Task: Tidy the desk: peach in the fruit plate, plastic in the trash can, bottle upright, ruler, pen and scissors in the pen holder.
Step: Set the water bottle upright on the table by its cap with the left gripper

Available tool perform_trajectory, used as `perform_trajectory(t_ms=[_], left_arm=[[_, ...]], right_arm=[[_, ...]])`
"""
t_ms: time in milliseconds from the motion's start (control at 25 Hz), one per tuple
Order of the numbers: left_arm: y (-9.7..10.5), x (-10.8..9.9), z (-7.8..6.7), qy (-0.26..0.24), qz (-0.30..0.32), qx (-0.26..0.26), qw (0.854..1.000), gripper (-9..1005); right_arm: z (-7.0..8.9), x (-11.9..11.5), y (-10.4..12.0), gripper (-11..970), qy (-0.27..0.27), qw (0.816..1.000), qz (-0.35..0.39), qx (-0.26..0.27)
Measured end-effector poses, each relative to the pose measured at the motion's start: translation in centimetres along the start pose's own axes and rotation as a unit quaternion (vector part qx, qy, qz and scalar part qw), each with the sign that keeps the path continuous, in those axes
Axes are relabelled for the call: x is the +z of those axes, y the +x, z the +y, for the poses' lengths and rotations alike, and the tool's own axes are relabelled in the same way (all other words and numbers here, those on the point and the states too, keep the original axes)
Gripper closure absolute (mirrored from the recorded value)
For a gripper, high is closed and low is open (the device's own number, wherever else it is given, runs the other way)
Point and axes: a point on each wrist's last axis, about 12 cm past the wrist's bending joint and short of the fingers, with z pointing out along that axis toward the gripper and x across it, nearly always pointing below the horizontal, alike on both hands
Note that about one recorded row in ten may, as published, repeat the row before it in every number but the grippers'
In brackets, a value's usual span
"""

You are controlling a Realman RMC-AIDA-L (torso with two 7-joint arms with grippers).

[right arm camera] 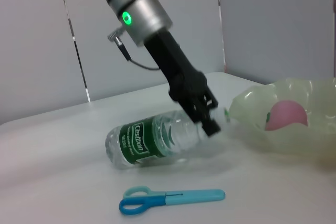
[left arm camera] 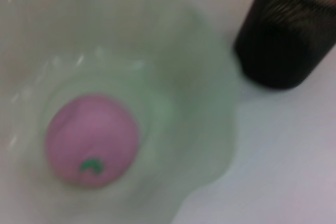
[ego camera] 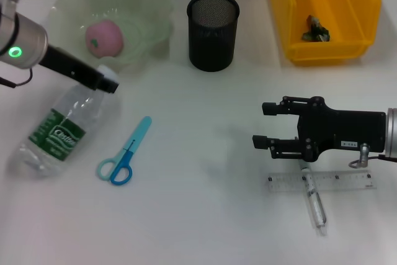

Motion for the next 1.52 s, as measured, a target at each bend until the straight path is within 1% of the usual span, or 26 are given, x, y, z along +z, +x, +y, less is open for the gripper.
perform_trajectory(t_ms=[80, 200, 440, 480, 520, 680, 720, 800, 840, 920, 1000, 1120, 1320, 1400, 1520], left_arm=[[0.1, -1.1, 0.0, 0.027, -0.027, 0.005, 0.999, 553], [0.6, -2.9, 0.4, 0.057, -0.071, 0.012, 0.996, 554], [2.5, -5.4, 1.5, 0.100, -0.138, 0.019, 0.985, 555], [2.5, -5.4, 1.5, 0.100, -0.138, 0.019, 0.985, 555], [3.3, -6.1, 1.9, 0.106, -0.163, 0.022, 0.981, 555], [3.3, -6.1, 1.9, 0.106, -0.163, 0.022, 0.981, 554], [4.6, -7.1, 2.5, 0.110, -0.204, 0.023, 0.973, 554], [5.8, -7.9, 3.0, 0.104, -0.239, 0.028, 0.965, 554], [5.8, -7.9, 3.0, 0.104, -0.239, 0.028, 0.965, 553], [6.7, -8.2, 3.4, 0.093, -0.256, 0.030, 0.962, 553], [6.7, -8.2, 3.4, 0.093, -0.256, 0.030, 0.962, 553], [8.3, -8.1, 3.5, 0.074, -0.278, 0.039, 0.957, 552], [9.3, -8.0, 3.7, 0.053, -0.295, 0.039, 0.953, 551], [10.1, -7.9, 4.1, 0.025, -0.314, 0.036, 0.948, 550], [10.5, -7.7, 4.3, 0.007, -0.323, 0.036, 0.946, 549]], right_arm=[[0.0, 0.0, 0.0, 233, 0.000, 1.000, 0.000, 0.000], [0.0, 0.0, 0.0, 233, 0.000, 1.000, 0.000, 0.000], [0.0, -0.1, 0.0, 233, 0.000, 1.000, 0.001, 0.001], [0.0, 0.0, 0.0, 233, 0.000, 1.000, 0.001, 0.001], [0.0, 0.0, 0.0, 233, -0.001, 1.000, 0.001, 0.001], [-0.1, 0.0, -0.1, 233, -0.002, 1.000, 0.001, 0.002], [-0.1, 0.0, -0.1, 233, -0.002, 1.000, 0.001, 0.003], [-0.1, 0.1, -0.2, 233, -0.003, 1.000, 0.001, 0.004], [-0.1, 0.1, -0.2, 233, -0.003, 1.000, 0.000, 0.004], [-0.1, 0.1, -0.3, 233, -0.004, 1.000, 0.000, 0.005], [-0.1, 0.2, -0.3, 233, -0.004, 1.000, 0.000, 0.006], [-0.2, 0.2, -0.4, 233, -0.005, 1.000, 0.000, 0.009], [-0.1, 0.3, -0.5, 232, -0.011, 1.000, -0.003, 0.012], [-0.1, 0.3, -0.6, 232, -0.011, 1.000, -0.003, 0.013], [-0.1, 0.4, -0.6, 232, -0.012, 1.000, -0.004, 0.013]])
